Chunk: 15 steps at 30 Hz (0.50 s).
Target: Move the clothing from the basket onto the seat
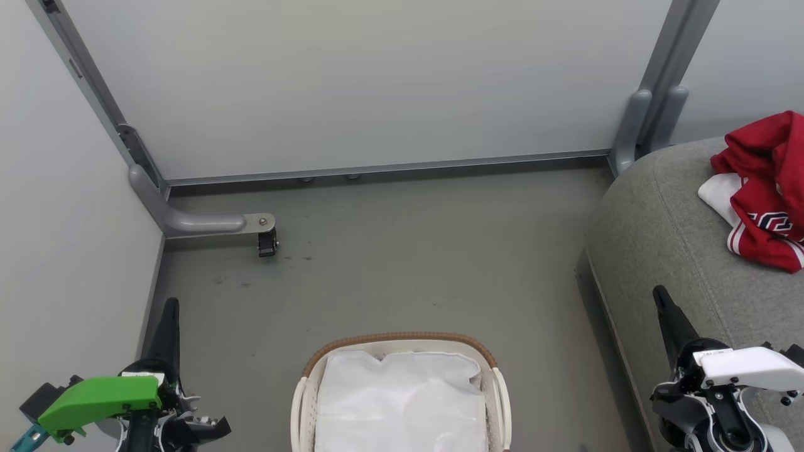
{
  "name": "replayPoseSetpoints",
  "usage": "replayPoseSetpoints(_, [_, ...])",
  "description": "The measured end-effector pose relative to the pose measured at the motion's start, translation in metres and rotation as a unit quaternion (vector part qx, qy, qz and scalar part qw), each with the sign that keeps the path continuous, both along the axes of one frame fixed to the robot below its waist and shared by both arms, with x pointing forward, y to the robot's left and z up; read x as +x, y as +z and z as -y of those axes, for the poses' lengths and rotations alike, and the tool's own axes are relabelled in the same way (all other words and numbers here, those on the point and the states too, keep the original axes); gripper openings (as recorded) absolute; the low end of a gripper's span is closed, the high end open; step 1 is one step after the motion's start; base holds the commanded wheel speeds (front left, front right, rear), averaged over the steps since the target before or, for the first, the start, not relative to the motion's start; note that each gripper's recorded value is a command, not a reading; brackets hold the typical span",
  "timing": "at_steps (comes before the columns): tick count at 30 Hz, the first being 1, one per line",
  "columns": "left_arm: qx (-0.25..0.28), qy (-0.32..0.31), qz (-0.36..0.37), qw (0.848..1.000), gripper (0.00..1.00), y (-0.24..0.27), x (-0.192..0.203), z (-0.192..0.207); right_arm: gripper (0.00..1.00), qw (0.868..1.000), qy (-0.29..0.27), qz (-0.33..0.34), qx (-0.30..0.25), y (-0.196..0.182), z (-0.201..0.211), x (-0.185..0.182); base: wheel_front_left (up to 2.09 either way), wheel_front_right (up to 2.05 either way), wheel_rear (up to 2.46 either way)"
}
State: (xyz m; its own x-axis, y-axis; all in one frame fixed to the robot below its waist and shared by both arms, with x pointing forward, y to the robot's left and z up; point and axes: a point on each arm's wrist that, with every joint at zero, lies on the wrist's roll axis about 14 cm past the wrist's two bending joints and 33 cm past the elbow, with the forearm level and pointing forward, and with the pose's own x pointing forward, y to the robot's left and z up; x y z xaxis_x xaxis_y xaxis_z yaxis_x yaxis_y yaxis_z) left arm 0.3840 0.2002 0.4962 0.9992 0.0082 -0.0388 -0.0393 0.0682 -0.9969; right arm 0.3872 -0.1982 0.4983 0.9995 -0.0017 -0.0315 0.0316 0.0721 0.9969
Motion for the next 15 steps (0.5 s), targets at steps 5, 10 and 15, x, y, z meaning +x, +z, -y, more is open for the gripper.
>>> replayPoseSetpoints(5, [-0.017,-0.002,0.004,1.0,0.0,0.0021,0.0008,0.0005,0.0,1.0,0.001,0.005,0.017,0.0031,0.0001,0.0005,0.0,0.0,0.0])
replayPoseSetpoints(10, [-0.033,-0.004,0.011,0.999,0.0,0.0061,0.003,0.0013,0.0,0.999,0.0,0.009,0.035,0.0049,0.0008,0.0003,0.0,0.0,0.0])
replayPoseSetpoints(15, [-0.037,-0.004,0.013,0.999,0.0,0.0073,0.0035,0.0012,0.0,0.999,0.001,0.011,0.039,0.0056,0.0007,0.0003,0.0,0.0,0.0])
